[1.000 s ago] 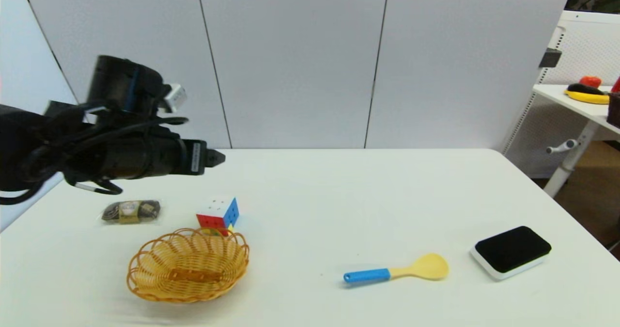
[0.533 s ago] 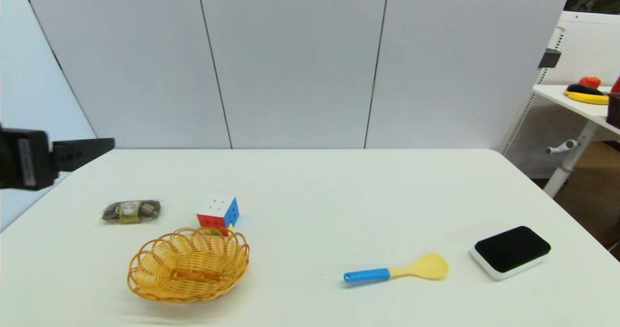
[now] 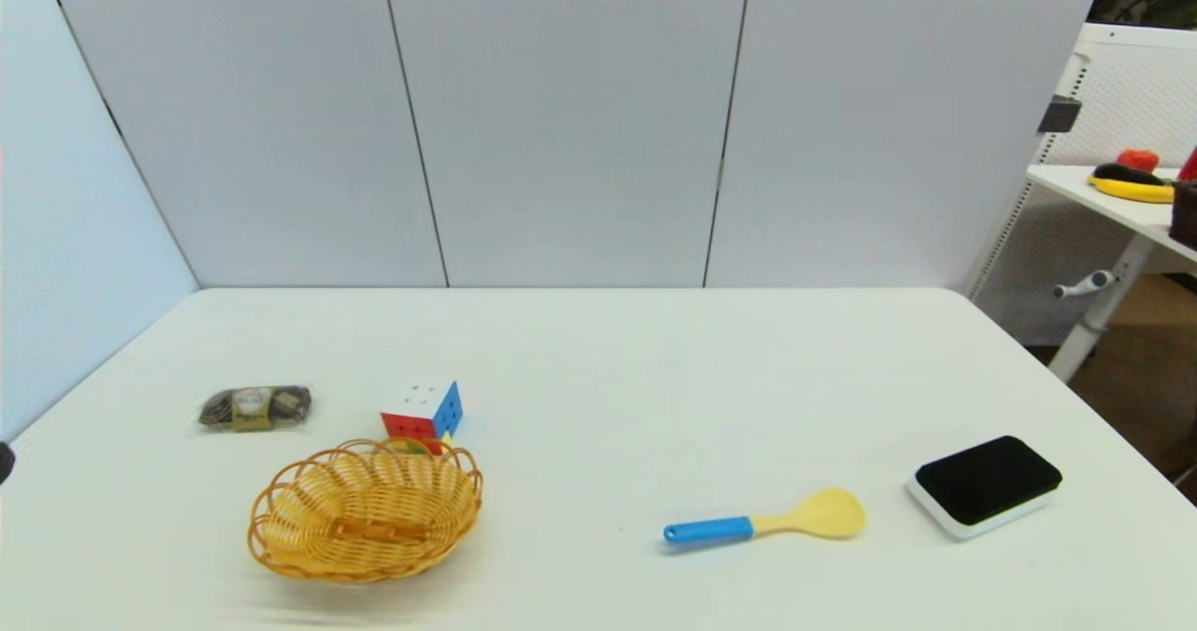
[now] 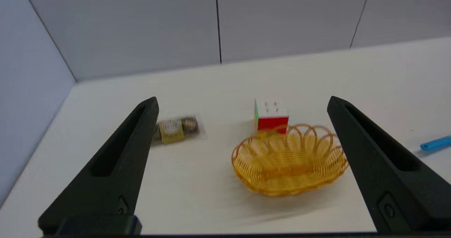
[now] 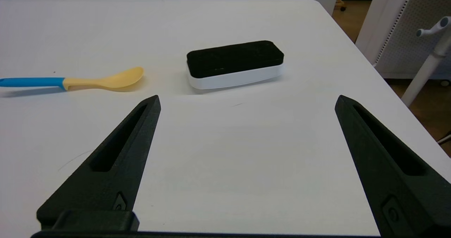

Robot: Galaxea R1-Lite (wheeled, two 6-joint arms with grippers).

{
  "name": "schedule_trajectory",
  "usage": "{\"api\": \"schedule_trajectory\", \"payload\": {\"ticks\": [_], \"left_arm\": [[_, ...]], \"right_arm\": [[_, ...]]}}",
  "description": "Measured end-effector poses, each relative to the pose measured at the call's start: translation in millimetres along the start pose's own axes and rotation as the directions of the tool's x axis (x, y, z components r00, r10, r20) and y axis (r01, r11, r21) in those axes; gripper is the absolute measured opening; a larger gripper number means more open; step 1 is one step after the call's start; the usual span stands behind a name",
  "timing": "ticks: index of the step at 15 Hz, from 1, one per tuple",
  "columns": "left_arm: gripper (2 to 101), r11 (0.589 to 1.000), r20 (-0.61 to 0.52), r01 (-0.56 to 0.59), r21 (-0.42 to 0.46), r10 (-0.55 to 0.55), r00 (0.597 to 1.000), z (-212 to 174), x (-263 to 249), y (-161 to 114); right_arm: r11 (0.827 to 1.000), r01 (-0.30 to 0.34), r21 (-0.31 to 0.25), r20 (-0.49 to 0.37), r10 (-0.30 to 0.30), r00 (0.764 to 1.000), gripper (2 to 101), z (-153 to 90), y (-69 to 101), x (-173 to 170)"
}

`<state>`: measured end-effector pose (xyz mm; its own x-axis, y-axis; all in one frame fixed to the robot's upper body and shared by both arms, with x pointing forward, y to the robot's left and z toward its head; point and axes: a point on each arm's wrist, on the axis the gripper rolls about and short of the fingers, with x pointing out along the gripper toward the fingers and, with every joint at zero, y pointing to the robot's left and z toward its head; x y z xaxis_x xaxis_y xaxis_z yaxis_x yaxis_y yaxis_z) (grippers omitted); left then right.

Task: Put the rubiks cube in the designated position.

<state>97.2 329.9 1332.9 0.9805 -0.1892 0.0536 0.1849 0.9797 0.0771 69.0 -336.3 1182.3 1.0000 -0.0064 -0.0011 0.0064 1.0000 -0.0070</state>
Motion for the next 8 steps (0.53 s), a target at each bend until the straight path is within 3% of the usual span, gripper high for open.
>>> {"api": "schedule_trajectory", "payload": {"ticks": [3,8], "left_arm": [[97.1,0.999,0.125,-0.018,0.037,0.013,0.992,-25.9,-21.9,-6.9],[97.1,0.999,0.068,-0.035,0.025,0.033,0.997,-98.5,-39.9,-14.6]], "right_arm": [[1.0,0.0,0.0,0.0,0.0,1.0,98.0,0.0,0.0,0.0],[1.0,0.0,0.0,0.0,0.0,1.0,98.0,0.0,0.0,0.0]]}}
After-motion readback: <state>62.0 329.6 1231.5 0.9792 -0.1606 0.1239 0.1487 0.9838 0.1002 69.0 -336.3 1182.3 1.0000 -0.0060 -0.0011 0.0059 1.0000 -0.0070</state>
